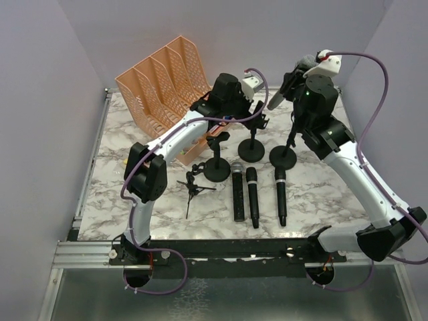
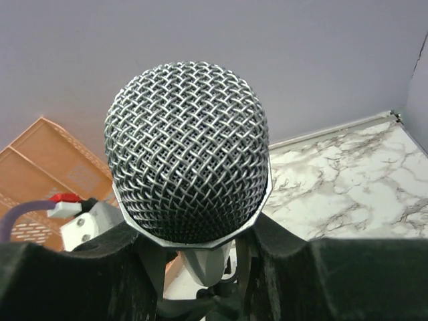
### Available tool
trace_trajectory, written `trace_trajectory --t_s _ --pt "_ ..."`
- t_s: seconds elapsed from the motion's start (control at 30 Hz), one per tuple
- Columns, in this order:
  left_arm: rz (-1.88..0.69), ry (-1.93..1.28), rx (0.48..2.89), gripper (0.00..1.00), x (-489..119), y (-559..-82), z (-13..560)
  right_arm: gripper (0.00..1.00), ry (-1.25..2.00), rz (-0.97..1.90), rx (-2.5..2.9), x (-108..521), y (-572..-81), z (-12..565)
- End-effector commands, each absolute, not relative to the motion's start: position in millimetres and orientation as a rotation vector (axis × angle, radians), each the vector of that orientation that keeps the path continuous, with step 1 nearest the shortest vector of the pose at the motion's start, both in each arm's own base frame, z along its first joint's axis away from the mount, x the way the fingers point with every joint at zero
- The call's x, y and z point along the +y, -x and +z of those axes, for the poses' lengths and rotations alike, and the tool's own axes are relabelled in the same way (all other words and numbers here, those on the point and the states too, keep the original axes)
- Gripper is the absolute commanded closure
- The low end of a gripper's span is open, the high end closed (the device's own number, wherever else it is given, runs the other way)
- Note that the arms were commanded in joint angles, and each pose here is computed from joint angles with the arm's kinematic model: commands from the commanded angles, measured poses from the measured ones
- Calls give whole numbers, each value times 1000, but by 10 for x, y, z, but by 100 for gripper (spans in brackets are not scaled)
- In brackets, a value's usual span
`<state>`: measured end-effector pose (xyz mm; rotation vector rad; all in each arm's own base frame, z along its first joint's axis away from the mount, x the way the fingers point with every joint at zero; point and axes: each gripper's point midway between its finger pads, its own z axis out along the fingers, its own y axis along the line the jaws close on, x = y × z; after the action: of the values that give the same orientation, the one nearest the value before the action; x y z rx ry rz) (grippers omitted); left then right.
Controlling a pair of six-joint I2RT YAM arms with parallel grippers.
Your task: Attach the microphones to the stand
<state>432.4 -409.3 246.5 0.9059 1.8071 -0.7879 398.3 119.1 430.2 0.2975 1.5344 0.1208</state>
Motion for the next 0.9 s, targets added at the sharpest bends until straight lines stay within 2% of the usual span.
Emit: trace_trajectory --t_s 0.0,0.07,0.17,0.23,0.5,0.6,0.87 --pt "-829 -1028 1754 13 -3990 -4273 2492 99 -330 73 1522 1099 -4162 4285" --pt "-817 -996 1775 15 -3954 -4385 2415 99 -343 85 1539 1093 -4257 4198" --pt "-786 -911 1837 32 -3883 -4559 2307 99 -372 102 1571 1039 -4357 4069" --pt "-797 -932 1859 36 -3854 -4539 2231 99 -401 133 1590 973 -4406 3986" --pt "-964 -1052 1835 32 -4005 -4317 2090 99 -359 213 1606 983 -4470 3864" --pt "-1007 -1080 1834 38 -4034 -4257 2027 99 -331 216 1617 991 -4491 3815" --pt "-997 -1102 1819 38 -4094 -4220 1922 99 -309 212 1628 991 -4537 3756"
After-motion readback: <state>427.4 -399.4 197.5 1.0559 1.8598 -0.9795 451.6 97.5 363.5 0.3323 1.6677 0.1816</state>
